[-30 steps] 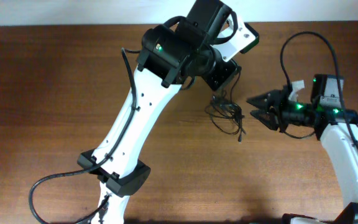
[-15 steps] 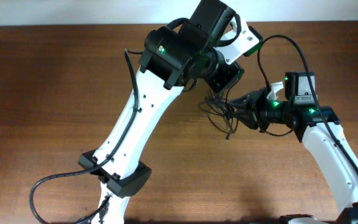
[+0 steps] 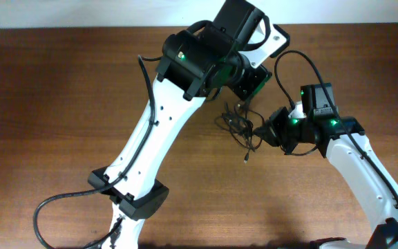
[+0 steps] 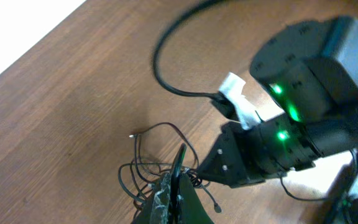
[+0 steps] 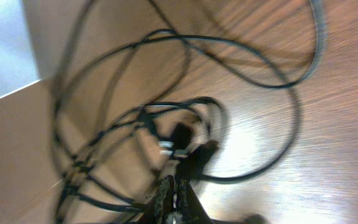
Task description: Untangle cables
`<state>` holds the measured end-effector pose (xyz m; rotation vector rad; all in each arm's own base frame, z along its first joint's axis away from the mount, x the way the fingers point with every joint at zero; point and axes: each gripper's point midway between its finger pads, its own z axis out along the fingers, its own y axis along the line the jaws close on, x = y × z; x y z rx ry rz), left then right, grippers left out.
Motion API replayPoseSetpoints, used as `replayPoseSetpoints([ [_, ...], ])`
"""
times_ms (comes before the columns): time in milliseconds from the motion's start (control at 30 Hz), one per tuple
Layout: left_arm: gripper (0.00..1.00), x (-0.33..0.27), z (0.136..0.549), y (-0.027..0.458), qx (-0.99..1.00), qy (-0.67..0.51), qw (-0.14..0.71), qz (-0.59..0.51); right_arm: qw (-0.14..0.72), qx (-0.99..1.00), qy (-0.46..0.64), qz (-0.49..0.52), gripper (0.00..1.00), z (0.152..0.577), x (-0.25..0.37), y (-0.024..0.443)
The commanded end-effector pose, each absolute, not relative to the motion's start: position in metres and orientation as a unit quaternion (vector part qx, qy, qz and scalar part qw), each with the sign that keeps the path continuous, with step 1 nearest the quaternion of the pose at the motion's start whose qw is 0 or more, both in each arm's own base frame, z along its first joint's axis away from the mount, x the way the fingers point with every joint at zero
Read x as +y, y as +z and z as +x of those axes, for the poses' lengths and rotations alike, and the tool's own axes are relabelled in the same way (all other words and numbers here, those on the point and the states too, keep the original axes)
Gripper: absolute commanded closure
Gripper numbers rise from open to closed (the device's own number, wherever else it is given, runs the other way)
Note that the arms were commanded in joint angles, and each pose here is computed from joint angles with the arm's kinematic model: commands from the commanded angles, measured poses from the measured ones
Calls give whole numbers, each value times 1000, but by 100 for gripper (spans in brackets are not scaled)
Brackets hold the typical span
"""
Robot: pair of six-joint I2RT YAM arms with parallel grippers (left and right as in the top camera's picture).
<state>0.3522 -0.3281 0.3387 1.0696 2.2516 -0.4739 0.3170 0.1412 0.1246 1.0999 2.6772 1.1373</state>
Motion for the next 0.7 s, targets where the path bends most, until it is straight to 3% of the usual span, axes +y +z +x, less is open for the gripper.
replayPoseSetpoints([
  [0,100,-327,359,338,860,-169,303,374,14,878,315,361,96,305,130,99],
  [133,100,-327,359,336,871,-176,297,351,21,890,374,261,96,304,149,114],
  [300,100,-300,377,312,938,-129,271,173,32,891,412,188,68,301,160,125],
  [500,100,-306,373,284,956,-143,222,127,79,878,453,135,46,318,170,143],
  [667,100,-320,372,303,943,-188,238,135,59,871,426,238,47,326,163,134],
])
